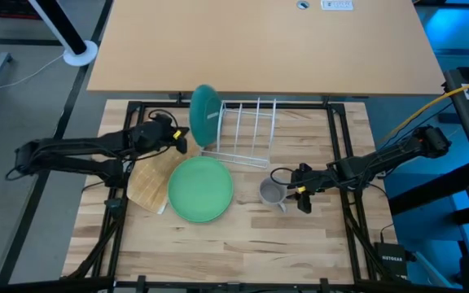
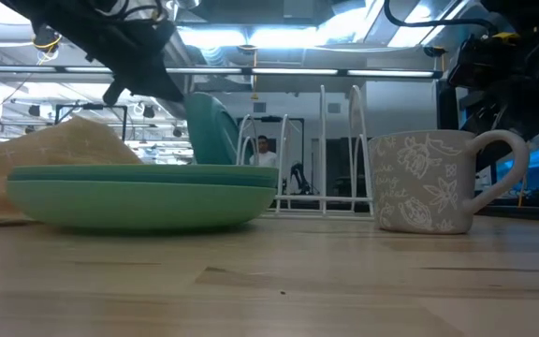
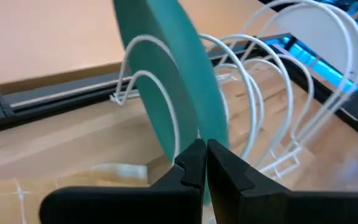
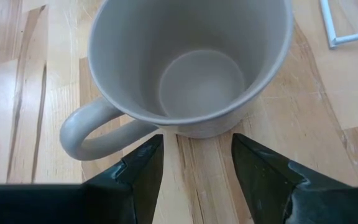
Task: Sort dishes
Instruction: Put the green plate into the dish rack
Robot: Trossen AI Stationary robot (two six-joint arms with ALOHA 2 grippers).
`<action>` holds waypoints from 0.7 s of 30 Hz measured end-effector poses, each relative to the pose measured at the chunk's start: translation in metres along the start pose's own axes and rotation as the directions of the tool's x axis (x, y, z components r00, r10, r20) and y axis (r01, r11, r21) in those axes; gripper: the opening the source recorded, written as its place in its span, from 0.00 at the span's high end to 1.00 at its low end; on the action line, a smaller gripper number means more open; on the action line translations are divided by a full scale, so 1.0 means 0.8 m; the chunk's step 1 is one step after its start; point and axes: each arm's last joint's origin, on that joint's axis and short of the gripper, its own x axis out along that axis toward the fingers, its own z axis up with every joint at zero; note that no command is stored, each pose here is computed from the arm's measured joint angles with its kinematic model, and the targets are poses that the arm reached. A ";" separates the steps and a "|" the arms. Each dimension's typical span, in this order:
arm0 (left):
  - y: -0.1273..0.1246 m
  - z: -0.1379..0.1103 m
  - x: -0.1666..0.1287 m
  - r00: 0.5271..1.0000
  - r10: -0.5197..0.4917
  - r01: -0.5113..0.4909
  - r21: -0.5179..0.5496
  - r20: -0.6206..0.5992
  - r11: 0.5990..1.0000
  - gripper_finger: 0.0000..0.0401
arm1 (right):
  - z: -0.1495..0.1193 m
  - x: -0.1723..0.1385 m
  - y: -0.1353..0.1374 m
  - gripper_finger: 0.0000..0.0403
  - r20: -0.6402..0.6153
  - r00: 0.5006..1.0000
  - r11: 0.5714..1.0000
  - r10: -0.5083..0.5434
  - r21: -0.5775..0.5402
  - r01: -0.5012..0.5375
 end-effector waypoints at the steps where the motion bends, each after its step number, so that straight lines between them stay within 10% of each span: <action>1: 0.000 0.000 -0.002 1.000 -0.013 0.013 -0.002 -0.005 1.000 0.99 | 0.000 0.000 0.000 0.52 0.000 1.000 1.000 0.000 0.000 0.000; 11: -0.002 0.002 -0.020 0.966 -0.237 0.232 -0.051 -0.103 0.971 0.99 | 0.000 0.000 0.000 0.52 0.000 1.000 1.000 0.000 0.000 0.000; 21: -0.041 -0.027 -0.041 0.782 -0.532 0.501 -0.179 -0.324 0.846 0.99 | 0.000 0.000 0.000 0.52 0.000 1.000 1.000 0.000 0.000 0.000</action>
